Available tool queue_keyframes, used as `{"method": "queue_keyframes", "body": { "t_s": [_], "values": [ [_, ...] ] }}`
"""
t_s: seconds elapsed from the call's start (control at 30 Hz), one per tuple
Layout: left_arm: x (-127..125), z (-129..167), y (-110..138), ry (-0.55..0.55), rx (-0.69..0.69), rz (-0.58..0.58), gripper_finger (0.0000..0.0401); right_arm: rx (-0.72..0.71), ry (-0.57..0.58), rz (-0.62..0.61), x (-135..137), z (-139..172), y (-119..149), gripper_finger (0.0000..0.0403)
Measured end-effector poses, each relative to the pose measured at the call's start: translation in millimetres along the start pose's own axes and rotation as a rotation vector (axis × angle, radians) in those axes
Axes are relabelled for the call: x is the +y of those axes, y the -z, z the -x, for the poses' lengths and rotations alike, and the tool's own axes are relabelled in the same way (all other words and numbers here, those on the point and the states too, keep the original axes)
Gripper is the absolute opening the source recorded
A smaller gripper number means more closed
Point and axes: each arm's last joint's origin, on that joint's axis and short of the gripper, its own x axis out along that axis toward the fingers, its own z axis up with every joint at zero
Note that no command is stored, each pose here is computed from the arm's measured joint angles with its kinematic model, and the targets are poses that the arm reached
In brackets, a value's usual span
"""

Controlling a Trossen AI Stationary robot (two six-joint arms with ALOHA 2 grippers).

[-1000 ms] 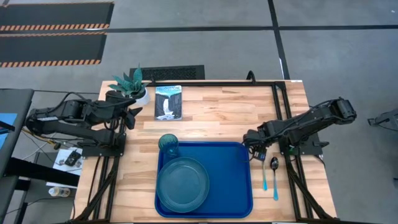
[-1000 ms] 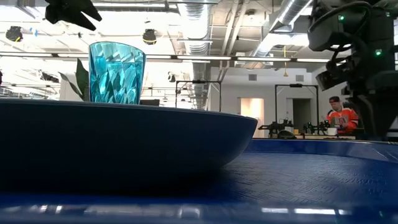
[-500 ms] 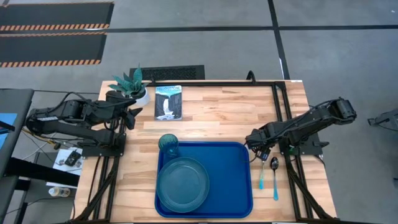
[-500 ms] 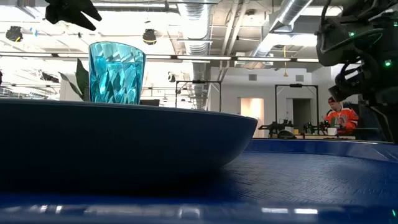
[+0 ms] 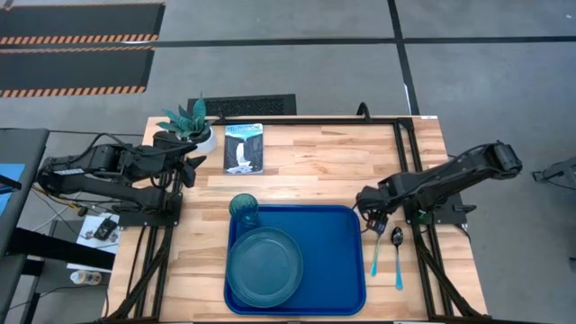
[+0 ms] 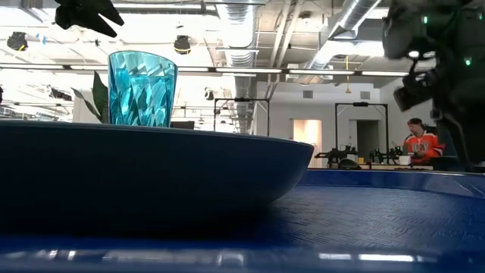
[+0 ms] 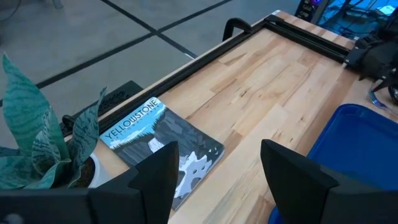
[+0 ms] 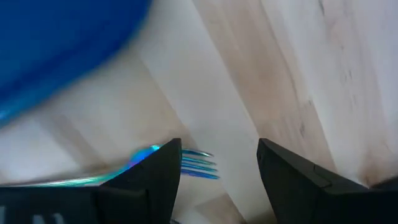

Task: Pick and place plate/cup/fork/spoon on tray
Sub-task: Put the blue fork on the blue serving tray to the right of the blue plate

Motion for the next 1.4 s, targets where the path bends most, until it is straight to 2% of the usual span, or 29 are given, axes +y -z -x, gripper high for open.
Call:
{"method": "queue_keyframes", "body": {
  "t_s": [0.17,0.33,0.43,0.57,0.87,1.07,1.4],
  "values": [
    [0,0,0,0.001,0.001,0.0,0.0215,-0.064,-0.055,-0.066,-7,17,8,0.0234],
    [0,0,0,0.0,0.0,0.0,0.0215,-0.083,-0.028,-0.205,-19,28,21,0.0234],
    [0,0,0,-0.001,0.0,0.0,0.0215,-0.097,-0.036,-0.273,-23,27,26,0.0234],
    [0,0,0,-0.001,0.0,0.0,0.0215,-0.113,-0.06,-0.306,-23,23,27,0.0234],
    [0,0,0,0.007,0.005,0.001,0.0215,-0.141,-0.009,-0.435,-21,17,21,0.0234],
    [0,0,0,0.007,0.005,-0.005,0.0215,-0.107,0.029,-0.693,-18,7,11,0.0234],
    [1,0,2,0.006,0.029,-0.018,0.0215,-0.011,0.062,-0.633,-3,-3,15,0.0234]
  ]
}}
